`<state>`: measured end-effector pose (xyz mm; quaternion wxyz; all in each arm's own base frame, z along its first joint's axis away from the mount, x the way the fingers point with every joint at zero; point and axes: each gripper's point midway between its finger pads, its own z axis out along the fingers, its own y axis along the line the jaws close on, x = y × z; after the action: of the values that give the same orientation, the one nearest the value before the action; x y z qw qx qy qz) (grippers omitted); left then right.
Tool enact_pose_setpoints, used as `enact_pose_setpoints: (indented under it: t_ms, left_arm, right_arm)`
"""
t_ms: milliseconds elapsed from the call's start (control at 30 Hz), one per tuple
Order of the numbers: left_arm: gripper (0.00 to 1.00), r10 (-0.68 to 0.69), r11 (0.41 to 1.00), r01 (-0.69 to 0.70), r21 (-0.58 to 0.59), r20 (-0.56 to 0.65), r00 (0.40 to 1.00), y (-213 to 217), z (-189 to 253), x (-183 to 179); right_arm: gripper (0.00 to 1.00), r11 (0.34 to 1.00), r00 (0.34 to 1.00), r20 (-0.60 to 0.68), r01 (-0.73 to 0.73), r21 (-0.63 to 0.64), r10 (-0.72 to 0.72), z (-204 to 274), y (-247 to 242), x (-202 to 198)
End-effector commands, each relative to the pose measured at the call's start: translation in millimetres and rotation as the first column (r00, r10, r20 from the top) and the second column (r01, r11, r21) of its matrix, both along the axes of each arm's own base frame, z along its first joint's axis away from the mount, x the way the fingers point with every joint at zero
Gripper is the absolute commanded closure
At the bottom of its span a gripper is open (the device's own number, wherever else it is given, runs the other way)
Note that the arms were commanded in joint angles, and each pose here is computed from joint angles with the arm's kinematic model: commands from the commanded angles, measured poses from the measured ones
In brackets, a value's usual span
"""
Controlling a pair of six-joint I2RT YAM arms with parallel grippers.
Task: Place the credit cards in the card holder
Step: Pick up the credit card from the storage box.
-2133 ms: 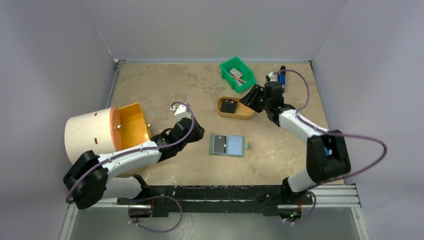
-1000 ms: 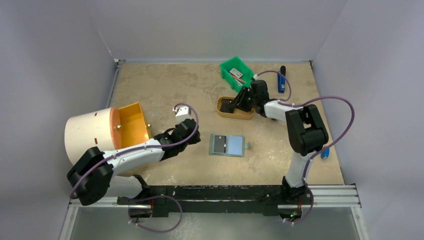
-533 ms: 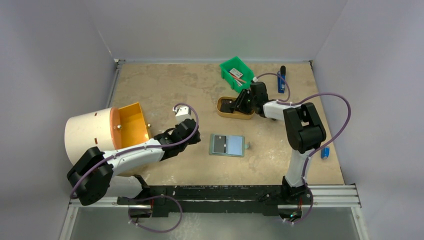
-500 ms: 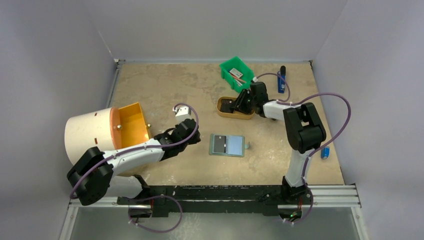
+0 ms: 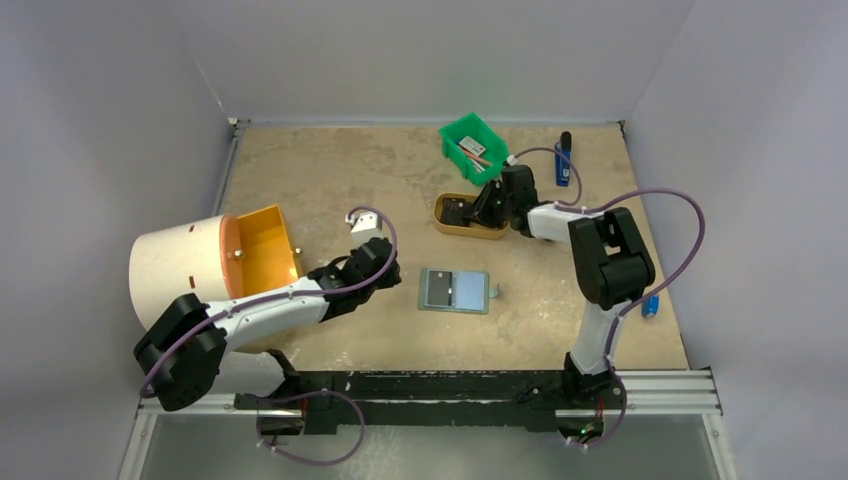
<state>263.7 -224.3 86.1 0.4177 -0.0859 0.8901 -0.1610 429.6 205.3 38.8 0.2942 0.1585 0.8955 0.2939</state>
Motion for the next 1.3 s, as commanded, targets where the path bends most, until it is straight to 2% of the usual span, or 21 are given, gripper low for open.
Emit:
enact_pose_setpoints:
  t_ms: [0, 267, 633, 967, 1133, 1267]
  left_arm:
    - [0.80, 0.002, 0.999, 0.000, -0.047, 0.038, 0.999, -8.5, 17.2, 6.5]
    - [0.80, 0.000, 0.999, 0.002, -0.049, 0.036, 0.999, -9.9, 16.7, 7.1]
    - [0.80, 0.000, 0.999, 0.002, -0.051, 0.034, 0.999, -10.0, 16.8, 6.5]
    - [0.80, 0.004, 0.998, -0.002, -0.056, 0.035, 0.999, -8.8, 18.1, 5.7]
    - [0.80, 0.010, 0.998, -0.008, -0.065, 0.039, 0.999, -7.3, 20.7, 5.2]
    - [0.80, 0.017, 0.998, -0.014, -0.069, 0.043, 0.999, -5.8, 23.3, 4.8]
  right_arm:
    - [0.74, 1.000, 1.000, 0.016, 0.016, 0.000, -0.016, 11.3, -6.0, -4.3]
    - [0.80, 1.000, 0.999, 0.029, 0.018, 0.001, -0.018, 14.7, -8.7, -4.7]
    - [0.95, 0.999, 0.999, 0.034, 0.034, 0.000, -0.034, 16.8, -15.5, -7.6]
    - [1.00, 0.999, 0.997, 0.063, 0.049, 0.024, -0.050, 34.4, -23.2, -8.5]
    - [1.00, 0.997, 0.995, 0.091, 0.028, 0.074, -0.035, 59.5, -17.6, -14.7]
    - [1.00, 0.987, 0.993, 0.110, 0.027, 0.157, -0.045, 98.9, -11.4, -22.8]
